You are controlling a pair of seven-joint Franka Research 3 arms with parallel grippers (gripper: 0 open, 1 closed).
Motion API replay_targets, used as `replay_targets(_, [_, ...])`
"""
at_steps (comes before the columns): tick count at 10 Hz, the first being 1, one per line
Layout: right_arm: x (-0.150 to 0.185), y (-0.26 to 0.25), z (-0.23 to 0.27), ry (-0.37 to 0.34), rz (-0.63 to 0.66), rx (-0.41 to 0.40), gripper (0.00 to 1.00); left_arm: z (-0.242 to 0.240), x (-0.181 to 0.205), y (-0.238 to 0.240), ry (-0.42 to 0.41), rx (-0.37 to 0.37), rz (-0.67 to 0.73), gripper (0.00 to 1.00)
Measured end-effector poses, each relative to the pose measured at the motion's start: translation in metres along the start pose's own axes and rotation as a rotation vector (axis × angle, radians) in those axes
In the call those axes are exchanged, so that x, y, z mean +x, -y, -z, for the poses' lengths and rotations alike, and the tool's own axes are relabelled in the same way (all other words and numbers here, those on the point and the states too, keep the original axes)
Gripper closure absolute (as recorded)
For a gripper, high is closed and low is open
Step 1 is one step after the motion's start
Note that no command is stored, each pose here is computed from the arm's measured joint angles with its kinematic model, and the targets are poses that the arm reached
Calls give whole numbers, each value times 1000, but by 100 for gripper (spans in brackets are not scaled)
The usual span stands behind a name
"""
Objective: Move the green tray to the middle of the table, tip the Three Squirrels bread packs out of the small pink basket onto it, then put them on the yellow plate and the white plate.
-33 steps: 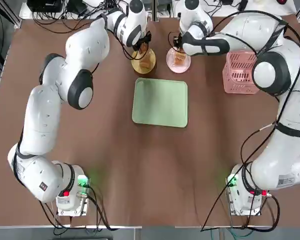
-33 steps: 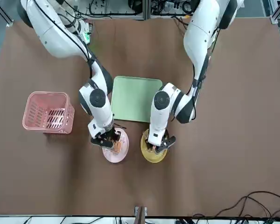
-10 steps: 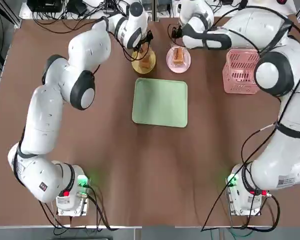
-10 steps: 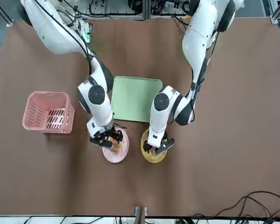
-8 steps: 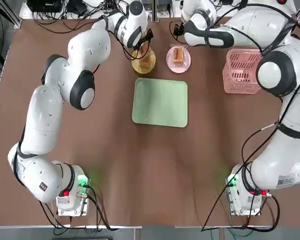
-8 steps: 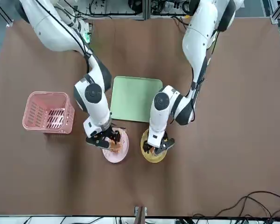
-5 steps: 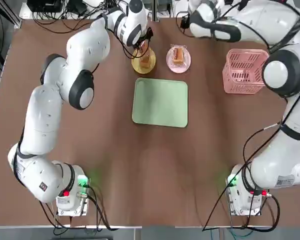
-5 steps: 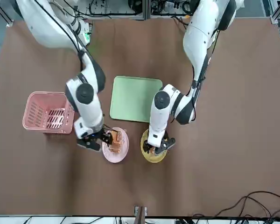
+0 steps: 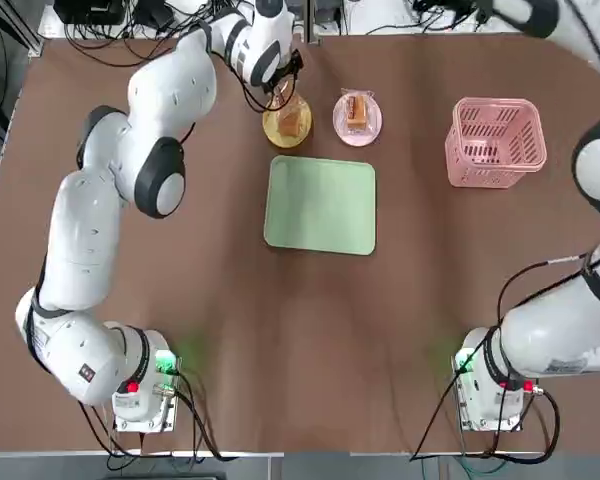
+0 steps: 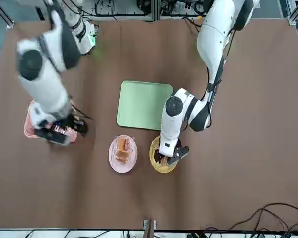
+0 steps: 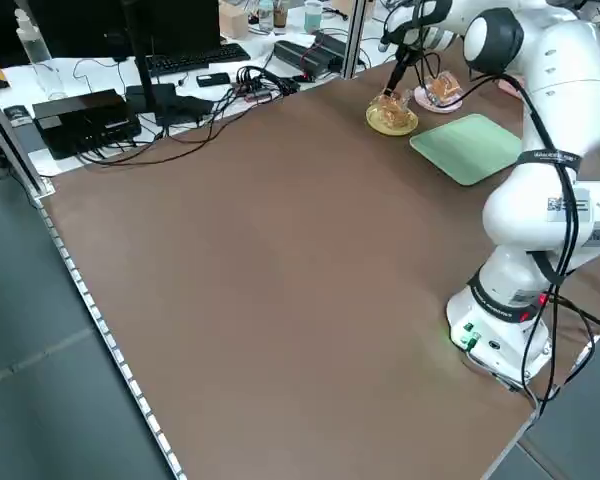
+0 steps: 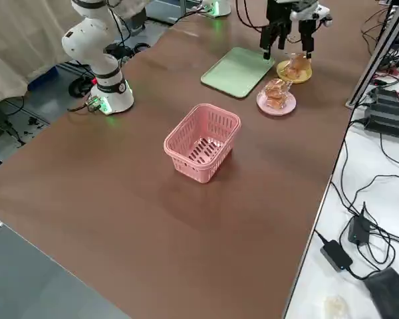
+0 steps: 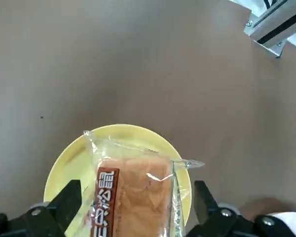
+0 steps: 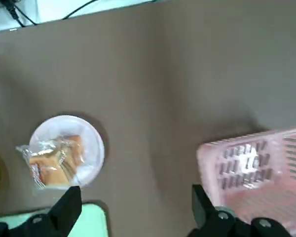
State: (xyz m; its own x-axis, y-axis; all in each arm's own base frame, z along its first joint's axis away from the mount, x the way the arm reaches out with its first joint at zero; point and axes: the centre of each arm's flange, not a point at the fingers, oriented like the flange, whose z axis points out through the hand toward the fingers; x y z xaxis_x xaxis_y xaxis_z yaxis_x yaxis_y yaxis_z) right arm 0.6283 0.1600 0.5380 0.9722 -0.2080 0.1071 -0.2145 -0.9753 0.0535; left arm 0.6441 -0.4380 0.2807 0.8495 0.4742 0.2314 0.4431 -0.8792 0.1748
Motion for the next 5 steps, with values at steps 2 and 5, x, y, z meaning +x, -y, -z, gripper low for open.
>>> replay_targets(2, [2, -58, 34, 33, 14, 7, 1, 6, 3, 1, 4, 17, 3, 0])
replay_targets(5, [-7, -139, 70, 98, 81, 8, 1, 48, 39, 14, -2, 43, -24, 0])
